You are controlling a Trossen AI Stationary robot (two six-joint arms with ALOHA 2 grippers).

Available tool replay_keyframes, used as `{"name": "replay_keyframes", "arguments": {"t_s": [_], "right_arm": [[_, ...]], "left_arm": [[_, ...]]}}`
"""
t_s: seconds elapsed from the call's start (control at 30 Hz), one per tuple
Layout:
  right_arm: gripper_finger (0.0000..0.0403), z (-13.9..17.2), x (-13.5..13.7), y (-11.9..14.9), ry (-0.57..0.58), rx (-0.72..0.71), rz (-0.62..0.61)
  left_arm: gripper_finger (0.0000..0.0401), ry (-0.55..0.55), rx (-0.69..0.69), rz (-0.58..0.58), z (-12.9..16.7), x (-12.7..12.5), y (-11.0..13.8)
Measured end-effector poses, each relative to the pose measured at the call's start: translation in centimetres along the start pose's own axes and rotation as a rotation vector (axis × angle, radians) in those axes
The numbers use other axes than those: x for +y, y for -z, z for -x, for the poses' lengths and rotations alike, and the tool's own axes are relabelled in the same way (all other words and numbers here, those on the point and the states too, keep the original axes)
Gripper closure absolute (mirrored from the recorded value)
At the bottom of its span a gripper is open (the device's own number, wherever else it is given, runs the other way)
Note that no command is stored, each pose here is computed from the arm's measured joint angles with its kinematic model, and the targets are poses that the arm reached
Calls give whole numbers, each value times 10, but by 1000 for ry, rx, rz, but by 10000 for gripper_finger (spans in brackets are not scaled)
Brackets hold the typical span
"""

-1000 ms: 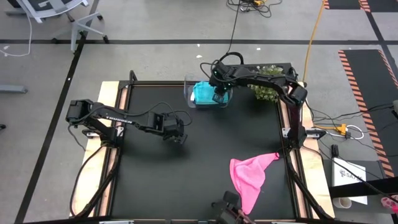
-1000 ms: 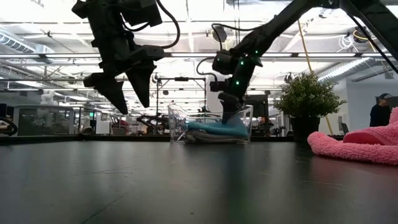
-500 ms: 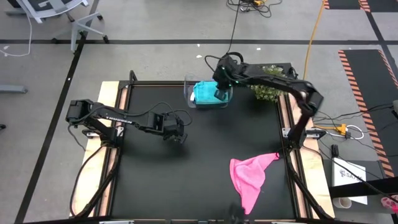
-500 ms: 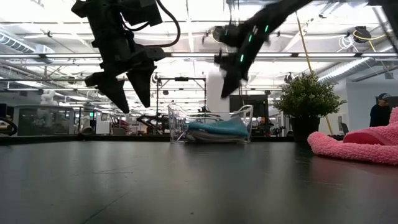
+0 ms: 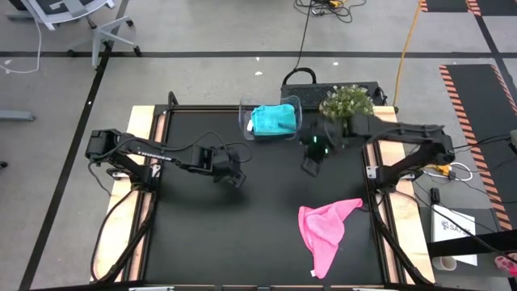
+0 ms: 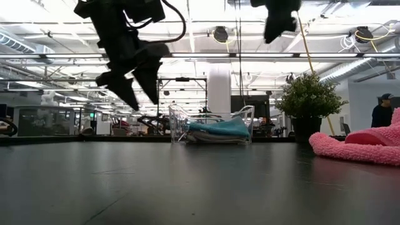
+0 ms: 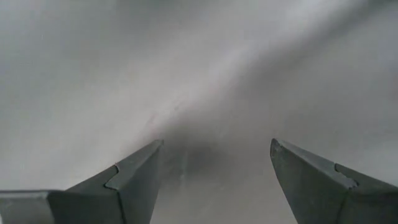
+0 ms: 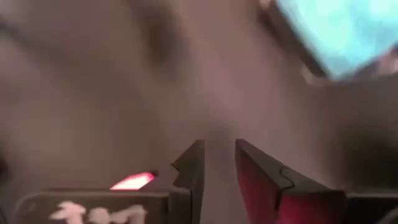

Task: Fold microfiber towels
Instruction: Fold the pink microfiber cloth

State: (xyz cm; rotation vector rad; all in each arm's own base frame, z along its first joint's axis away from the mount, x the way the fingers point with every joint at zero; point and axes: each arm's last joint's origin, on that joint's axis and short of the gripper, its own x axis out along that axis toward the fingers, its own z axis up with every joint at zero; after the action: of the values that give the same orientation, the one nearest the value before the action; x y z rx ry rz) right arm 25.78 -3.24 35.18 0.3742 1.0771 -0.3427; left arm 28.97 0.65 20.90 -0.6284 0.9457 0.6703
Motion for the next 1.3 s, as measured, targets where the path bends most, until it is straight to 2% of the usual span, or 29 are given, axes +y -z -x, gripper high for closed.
{"name": "replay_keyframes", "arguments": {"t_s": [0.13, 0.33, 0.47, 0.67, 0.77, 0.9, 1.03, 1.3], "right_arm": [[321, -8, 25, 22, 44, 59, -83], [320, -56, 47, 76, 97, 244, -264], [321, -90, 60, 113, 36, 339, -383], [321, -119, 70, 147, -83, 395, -438], [321, -122, 67, 159, -53, 440, -409], [321, -121, 62, 166, -13, 486, -292], [321, -120, 61, 167, -44, 511, -164], [321, -121, 61, 166, -90, 471, 84]], "left_arm": [[105, 75, -72, -66, 1, -8, -7], [105, 138, -143, -132, 2, -14, -13], [105, 158, -168, -150, 3, -16, -15], [105, 158, -171, -163, 3, -17, -16], [105, 159, -171, -155, 3, -17, -16], [105, 163, -169, -123, 3, -17, -16], [105, 166, -166, -86, 3, -17, -16], [105, 170, -161, -26, 3, -17, -16]]}}
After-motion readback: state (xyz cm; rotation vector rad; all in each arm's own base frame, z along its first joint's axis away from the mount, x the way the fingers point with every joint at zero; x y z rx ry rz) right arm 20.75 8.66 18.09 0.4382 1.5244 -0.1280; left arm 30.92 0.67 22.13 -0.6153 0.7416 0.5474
